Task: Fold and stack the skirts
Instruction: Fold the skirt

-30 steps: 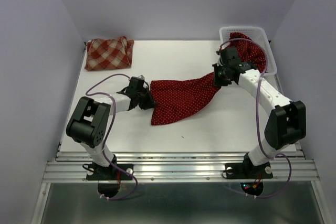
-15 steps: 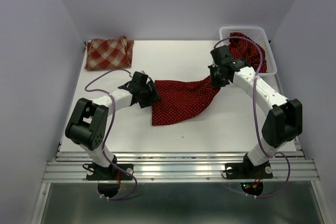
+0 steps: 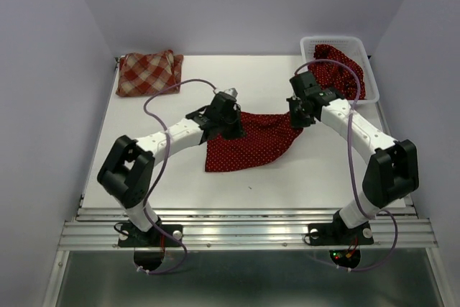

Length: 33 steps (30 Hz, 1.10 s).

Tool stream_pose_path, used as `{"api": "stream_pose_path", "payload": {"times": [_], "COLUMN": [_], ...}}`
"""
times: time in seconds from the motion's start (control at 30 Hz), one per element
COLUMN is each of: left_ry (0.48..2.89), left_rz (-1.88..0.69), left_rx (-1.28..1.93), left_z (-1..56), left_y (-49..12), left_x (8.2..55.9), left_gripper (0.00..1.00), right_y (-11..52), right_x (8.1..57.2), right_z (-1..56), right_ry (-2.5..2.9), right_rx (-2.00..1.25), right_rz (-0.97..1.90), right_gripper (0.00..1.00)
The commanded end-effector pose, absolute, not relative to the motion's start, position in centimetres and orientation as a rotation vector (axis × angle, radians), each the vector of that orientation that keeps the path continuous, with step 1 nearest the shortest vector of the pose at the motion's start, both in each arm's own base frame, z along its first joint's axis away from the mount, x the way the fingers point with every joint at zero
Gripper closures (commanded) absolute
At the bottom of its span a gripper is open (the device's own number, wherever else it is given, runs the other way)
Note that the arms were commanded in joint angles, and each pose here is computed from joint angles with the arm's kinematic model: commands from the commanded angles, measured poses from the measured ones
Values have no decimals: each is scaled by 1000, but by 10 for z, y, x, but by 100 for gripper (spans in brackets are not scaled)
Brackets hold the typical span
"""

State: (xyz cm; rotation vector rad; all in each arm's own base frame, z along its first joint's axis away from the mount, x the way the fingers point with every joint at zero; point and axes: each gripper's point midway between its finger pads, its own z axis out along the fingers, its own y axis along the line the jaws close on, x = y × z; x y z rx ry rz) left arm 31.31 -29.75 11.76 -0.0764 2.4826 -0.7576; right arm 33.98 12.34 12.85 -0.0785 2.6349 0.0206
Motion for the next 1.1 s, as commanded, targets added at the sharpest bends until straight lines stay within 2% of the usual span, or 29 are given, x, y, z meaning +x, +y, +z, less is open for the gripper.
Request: {"api": "stream_pose_path", "payload": {"times": [0.0,0.33,0.6,0.83,1.07], "left_ry": [2515,2624,2667,2628,2568], "left_rz": [-829,-865,-851,-873,-780], "left_rx": [28,124,101,55,-39], "left_z": [104,53,34,47,67], "left_y": [-337,-377,-378,-371,-341], "left_x": [308,289,277,273,271], "left_gripper": [100,100,100,100,100], "right_y": [133,164,233,286,286], "right_x": [351,345,340,319,319], "right_z": [158,181,206,193,177], "right_ry": [2511,2431,2320,2329,2362], "right_rx": [-79,-224,-428,-570,-550], "right_rz": [119,335,491,601,538], "right_gripper": [99,99,99,99,99]}}
